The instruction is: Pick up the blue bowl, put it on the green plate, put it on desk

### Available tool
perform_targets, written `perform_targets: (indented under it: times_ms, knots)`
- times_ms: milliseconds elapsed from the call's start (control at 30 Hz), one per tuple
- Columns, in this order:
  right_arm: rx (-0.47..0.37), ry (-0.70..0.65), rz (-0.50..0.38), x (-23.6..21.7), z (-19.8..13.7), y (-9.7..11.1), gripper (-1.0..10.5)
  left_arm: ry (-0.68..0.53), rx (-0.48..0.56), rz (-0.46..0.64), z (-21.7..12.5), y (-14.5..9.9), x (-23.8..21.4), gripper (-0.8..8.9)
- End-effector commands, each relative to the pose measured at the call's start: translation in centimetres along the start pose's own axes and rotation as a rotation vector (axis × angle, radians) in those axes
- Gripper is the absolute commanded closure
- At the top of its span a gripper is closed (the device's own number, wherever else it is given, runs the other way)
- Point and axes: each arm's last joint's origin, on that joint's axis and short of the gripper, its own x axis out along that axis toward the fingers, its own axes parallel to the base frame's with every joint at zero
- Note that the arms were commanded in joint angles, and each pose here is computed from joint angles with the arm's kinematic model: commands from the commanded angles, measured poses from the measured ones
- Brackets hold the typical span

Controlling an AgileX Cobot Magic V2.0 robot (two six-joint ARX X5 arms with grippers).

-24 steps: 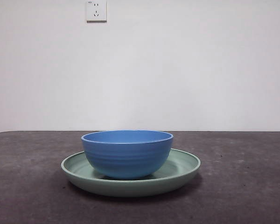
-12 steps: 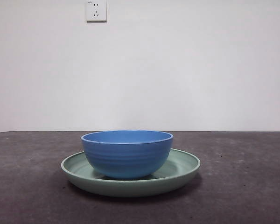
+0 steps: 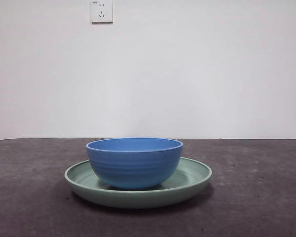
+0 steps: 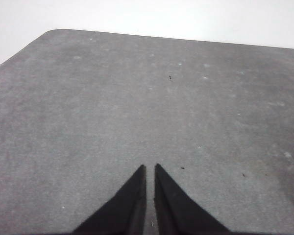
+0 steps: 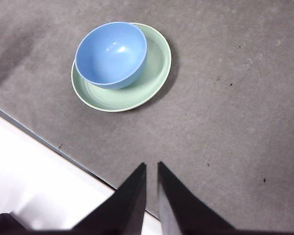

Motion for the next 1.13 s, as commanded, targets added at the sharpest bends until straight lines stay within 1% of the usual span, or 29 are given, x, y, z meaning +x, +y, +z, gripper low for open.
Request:
perform_targets:
  times_ms: [33, 500, 600, 700, 767, 833, 933, 967, 1033, 1100, 1133]
  knots:
    - [-0.003, -0.012, 0.006, -0.2, 0.2, 0.1, 9.1, 0.026, 0.004, 0.004, -0.7, 0.1, 0.2, 7.86]
    - [-0.003, -0.012, 0.006, -0.2, 0.2, 0.1, 9.1, 0.025, 0.004, 0.004, -0.7, 0.1, 0.2, 7.86]
    - [0.002, -0.033, -0.001, -0.3, 0.0, 0.0, 9.1, 0.025, 0.004, 0.004, -0.7, 0.1, 0.2, 7.86]
    - [0.020, -0.124, -0.007, -1.0, -1.0, -0.2, 9.1, 0.025, 0.004, 0.004, -0.7, 0.1, 0.2, 7.86]
    - [0.022, -0.226, -0.042, -1.1, -1.9, -0.5, 9.1, 0.025, 0.004, 0.004, -0.7, 0.1, 0.2, 7.86]
    - [0.003, -0.370, -0.090, -0.3, -2.7, -1.0, 9.1, 0.025, 0.004, 0.004, -0.7, 0.1, 0.2, 7.86]
    - [-0.053, -0.563, -0.178, 2.4, -3.9, -2.3, 9.1, 0.025, 0.004, 0.004, -0.7, 0.1, 0.2, 7.86]
    - [-0.068, -0.604, -0.205, 3.3, -4.4, -2.8, 9.1, 0.025, 0.004, 0.004, -0.7, 0.1, 0.2, 7.86]
    - [-0.081, -0.679, -0.261, 5.6, -5.6, -4.0, 9.1, 0.025, 0.004, 0.004, -0.7, 0.1, 0.2, 7.86]
    - [-0.072, -0.717, -0.305, 7.6, -6.8, -5.1, 9.1, 0.025, 0.004, 0.004, -0.7, 0.1, 0.2, 7.86]
    - [-0.064, -0.730, -0.346, 8.8, -7.5, -5.8, 9.1, 0.025, 0.004, 0.004, -0.7, 0.1, 0.2, 7.86]
